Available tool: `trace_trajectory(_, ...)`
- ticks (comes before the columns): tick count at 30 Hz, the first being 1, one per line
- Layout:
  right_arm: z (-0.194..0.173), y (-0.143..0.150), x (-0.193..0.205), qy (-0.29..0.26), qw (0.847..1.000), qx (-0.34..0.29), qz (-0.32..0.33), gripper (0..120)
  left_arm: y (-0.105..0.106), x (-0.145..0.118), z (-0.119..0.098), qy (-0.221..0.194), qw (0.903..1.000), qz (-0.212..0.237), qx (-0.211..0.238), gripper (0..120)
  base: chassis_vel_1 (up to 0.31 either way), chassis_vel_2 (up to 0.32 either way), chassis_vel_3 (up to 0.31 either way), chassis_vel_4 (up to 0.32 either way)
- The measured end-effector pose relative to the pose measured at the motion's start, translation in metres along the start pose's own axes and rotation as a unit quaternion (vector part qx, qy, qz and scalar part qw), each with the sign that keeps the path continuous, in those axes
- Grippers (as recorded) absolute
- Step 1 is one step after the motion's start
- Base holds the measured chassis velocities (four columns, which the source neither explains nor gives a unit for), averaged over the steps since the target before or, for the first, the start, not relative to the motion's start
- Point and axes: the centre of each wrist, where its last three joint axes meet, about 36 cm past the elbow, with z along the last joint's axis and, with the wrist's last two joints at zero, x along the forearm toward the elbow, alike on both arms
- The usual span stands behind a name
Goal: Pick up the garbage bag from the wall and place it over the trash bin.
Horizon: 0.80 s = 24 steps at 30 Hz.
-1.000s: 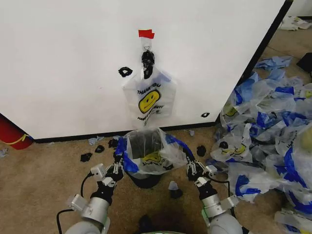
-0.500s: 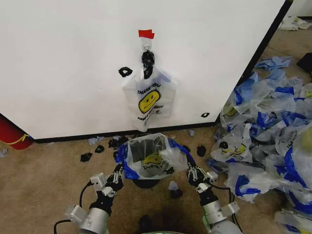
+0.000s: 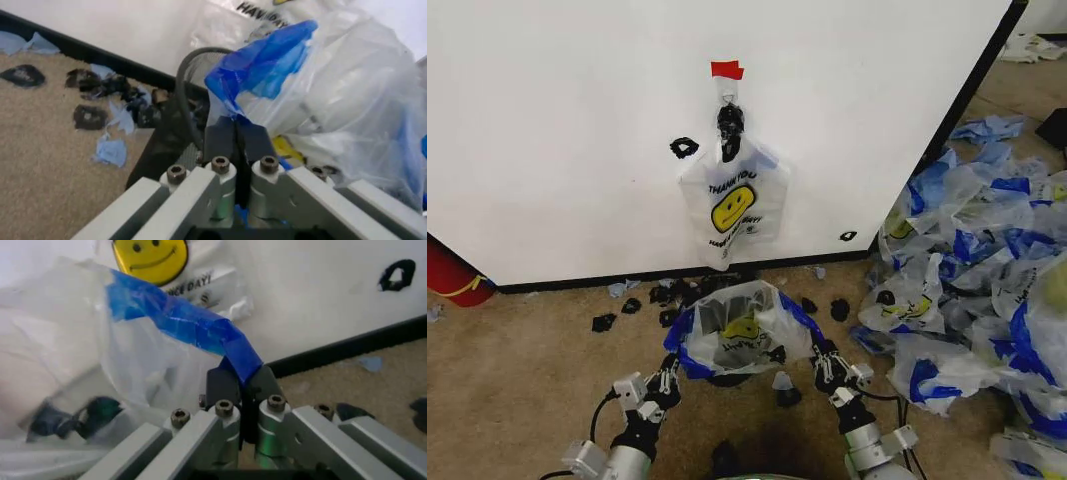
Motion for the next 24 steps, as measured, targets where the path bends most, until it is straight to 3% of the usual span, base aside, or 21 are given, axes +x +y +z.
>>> trace_trajectory(24, 0.026, -0.017, -0.004, 0.02, 0.999, 0.022, 0.009, 0, 0.023, -0.001, 0.018, 0.022, 0.9993, -0.018, -0.024, 0, 0.0, 0.0, 0.0, 0.0)
